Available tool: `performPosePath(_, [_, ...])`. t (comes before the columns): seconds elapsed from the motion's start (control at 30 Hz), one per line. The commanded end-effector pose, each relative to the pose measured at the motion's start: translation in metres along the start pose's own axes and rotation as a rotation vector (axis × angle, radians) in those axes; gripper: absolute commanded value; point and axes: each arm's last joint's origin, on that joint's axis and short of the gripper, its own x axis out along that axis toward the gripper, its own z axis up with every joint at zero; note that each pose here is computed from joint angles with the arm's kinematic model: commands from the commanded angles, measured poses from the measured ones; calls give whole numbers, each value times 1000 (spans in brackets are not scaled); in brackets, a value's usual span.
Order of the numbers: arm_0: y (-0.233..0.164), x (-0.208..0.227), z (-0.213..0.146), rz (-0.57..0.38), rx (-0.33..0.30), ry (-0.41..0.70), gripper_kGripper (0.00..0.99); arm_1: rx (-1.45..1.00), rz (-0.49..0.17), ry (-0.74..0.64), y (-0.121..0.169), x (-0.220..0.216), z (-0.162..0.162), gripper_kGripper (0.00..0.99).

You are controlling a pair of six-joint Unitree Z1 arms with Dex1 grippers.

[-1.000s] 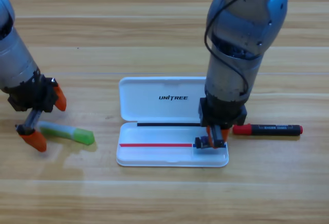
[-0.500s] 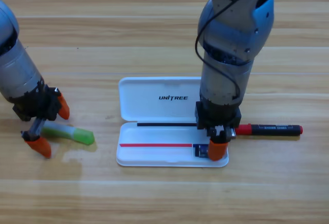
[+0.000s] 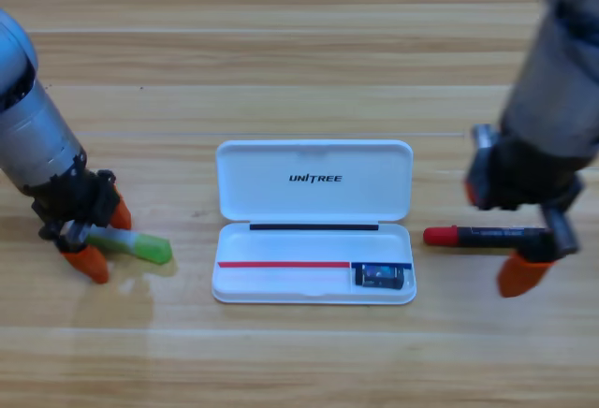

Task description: Clean up eraser and pencils

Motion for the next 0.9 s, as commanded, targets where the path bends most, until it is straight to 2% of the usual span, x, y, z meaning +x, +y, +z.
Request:
performPosePath(0.03, [-2,26,-5,-86,58,-12,133,91,25,115,-49,42,-51,979])
performPosePath(0.07, [-2,25,-5,-83,68,-14,2,98,22,120,-58,52,-53,977])
performPosePath(0.23, [-4,13,-5,-52,56,-5,0,90,25,129,-85,94,-54,946])
performPosePath(0.3, [-5,6,-5,-39,39,-4,0,73,45,134,-90,107,-52,925])
performPosePath(0.4, [-6,-9,-3,-22,6,8,0,66,69,116,-93,116,-50,920])
performPosePath(0.63, [10,-55,22,-23,-62,5,0,47,87,98,-101,130,-43,802])
performPosePath(0.7, [16,-65,38,-30,-70,-3,0,36,92,101,-102,134,-43,598])
performPosePath(0.8, [26,-67,60,-73,-79,-25,0,22,107,98,-101,137,-43,202])
performPosePath(0.9, [37,-57,80,-145,-90,-59,0,16,116,98,-101,140,-43,0])
